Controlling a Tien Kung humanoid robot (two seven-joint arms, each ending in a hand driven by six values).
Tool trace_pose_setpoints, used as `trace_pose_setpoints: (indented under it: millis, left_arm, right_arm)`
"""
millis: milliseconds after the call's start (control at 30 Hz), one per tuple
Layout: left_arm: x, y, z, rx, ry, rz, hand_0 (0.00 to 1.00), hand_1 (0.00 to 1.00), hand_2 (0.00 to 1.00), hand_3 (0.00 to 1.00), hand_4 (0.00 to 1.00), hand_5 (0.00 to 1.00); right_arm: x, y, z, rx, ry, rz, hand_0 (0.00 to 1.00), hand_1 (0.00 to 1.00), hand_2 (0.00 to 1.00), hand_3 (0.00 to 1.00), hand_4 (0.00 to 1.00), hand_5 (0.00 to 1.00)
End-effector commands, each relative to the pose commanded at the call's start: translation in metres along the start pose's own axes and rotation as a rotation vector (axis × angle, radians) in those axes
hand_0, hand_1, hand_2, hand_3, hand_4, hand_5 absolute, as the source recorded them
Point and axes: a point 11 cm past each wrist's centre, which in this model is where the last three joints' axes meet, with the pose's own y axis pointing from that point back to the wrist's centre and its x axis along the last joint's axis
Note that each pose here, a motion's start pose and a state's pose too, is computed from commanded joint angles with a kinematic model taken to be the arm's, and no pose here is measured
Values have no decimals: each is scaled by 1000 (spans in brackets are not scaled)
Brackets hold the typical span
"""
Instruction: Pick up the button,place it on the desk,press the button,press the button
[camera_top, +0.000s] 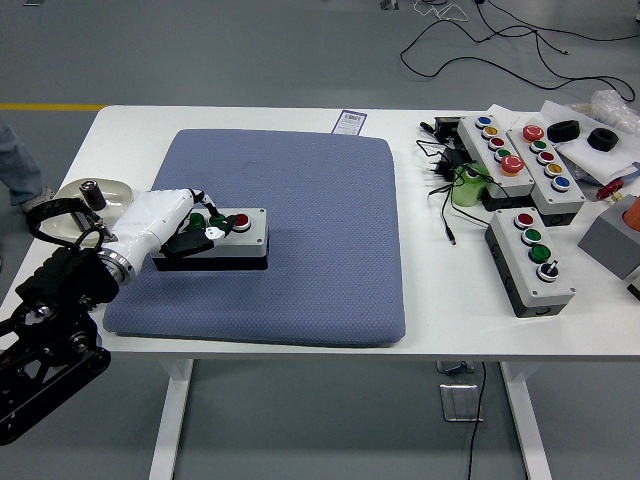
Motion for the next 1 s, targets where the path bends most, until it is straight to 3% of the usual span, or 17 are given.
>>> trace_pose_setpoints:
  millis: [400, 767, 1000]
  left_arm:
    - [-20, 0, -5, 32, -44, -70, 2, 2, 2, 634, 669, 936]
    - [12, -3, 14, -34, 37, 113, 2, 2, 2, 636, 661, 953]
    - [11, -6, 19, -59, 46, 88, 2, 2, 2, 639, 661, 954]
  right_arm:
    - [1, 0, -2, 4, -2, 1, 673, 658, 674, 624, 310, 173]
    - [3, 0, -3, 6, -1, 5, 673, 658, 674, 624, 310, 173]
    - [5, 0, -5, 9, -3, 8, 673, 658, 674, 624, 310, 173]
